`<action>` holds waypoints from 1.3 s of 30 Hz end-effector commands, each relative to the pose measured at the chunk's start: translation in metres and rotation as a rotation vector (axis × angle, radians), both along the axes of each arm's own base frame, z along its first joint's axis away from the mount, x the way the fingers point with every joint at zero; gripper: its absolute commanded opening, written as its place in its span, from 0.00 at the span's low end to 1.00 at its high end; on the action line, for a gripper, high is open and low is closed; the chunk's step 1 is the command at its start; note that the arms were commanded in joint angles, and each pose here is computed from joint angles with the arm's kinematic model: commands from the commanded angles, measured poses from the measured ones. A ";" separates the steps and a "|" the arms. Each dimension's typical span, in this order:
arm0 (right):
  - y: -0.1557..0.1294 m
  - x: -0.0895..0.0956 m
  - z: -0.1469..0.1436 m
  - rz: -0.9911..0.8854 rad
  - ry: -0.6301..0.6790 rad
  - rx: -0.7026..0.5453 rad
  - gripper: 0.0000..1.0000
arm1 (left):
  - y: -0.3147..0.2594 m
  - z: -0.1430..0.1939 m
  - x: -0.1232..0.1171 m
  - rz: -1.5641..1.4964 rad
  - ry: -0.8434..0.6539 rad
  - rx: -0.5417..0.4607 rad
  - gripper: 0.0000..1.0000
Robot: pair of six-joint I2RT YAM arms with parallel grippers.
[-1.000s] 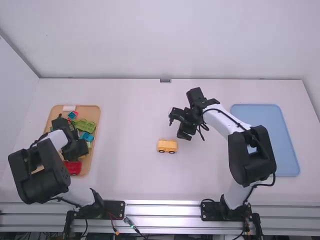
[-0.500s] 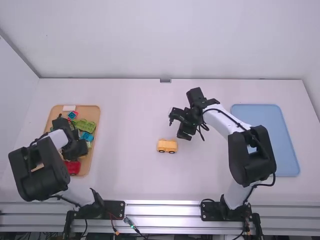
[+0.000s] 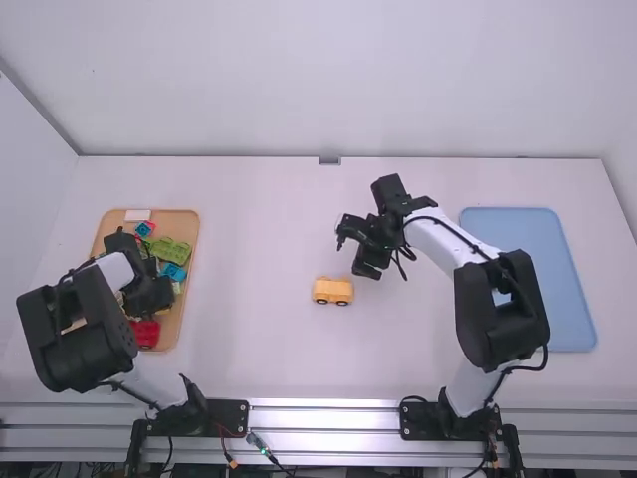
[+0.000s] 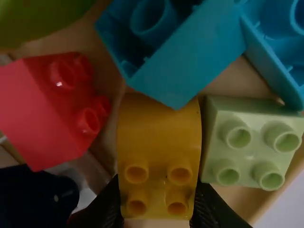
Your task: Assemble lego blocks to make yellow taxi
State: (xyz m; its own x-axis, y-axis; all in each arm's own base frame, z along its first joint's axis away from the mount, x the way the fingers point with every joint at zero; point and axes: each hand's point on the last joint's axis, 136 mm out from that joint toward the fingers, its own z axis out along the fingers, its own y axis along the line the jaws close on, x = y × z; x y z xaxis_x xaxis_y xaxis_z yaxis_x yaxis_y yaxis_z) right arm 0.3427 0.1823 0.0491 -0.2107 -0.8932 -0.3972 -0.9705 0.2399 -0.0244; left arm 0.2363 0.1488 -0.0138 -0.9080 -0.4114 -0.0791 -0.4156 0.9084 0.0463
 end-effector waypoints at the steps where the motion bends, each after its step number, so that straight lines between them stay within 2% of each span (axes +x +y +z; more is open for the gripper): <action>1: 0.003 0.006 0.015 -0.004 -0.034 0.017 0.99 | 0.005 0.011 0.008 0.035 -0.004 0.005 0.02; 7: 0.002 0.007 0.015 -0.005 -0.034 0.016 0.99 | -0.001 0.036 0.018 0.044 -0.036 0.009 0.02; 12: 0.003 0.007 0.015 -0.005 -0.035 0.017 0.99 | -0.063 0.050 0.046 -0.290 -0.148 -0.120 0.02; 15: 0.002 0.006 0.015 -0.005 -0.033 0.015 0.99 | -0.105 0.054 0.063 -0.515 -0.190 -0.142 0.02; 21: 0.002 0.004 0.014 -0.004 -0.025 0.017 0.99 | -0.183 0.046 0.075 -0.961 -0.182 -0.105 0.02; 28: 0.006 0.002 0.016 0.002 -0.010 0.043 0.99 | -0.247 0.030 0.058 -1.524 -0.094 -0.098 0.02; 32: 0.006 -0.003 0.019 -0.005 0.034 0.103 0.99 | -0.257 0.019 0.061 -1.658 -0.039 -0.038 0.02; 35: 0.007 -0.011 0.026 0.021 0.082 0.193 0.99 | -0.264 0.009 0.065 -1.764 0.000 0.010 0.02; 39: 0.002 -0.014 0.033 0.039 0.105 0.279 0.99 | -0.269 0.001 0.069 -1.828 0.018 0.029 0.02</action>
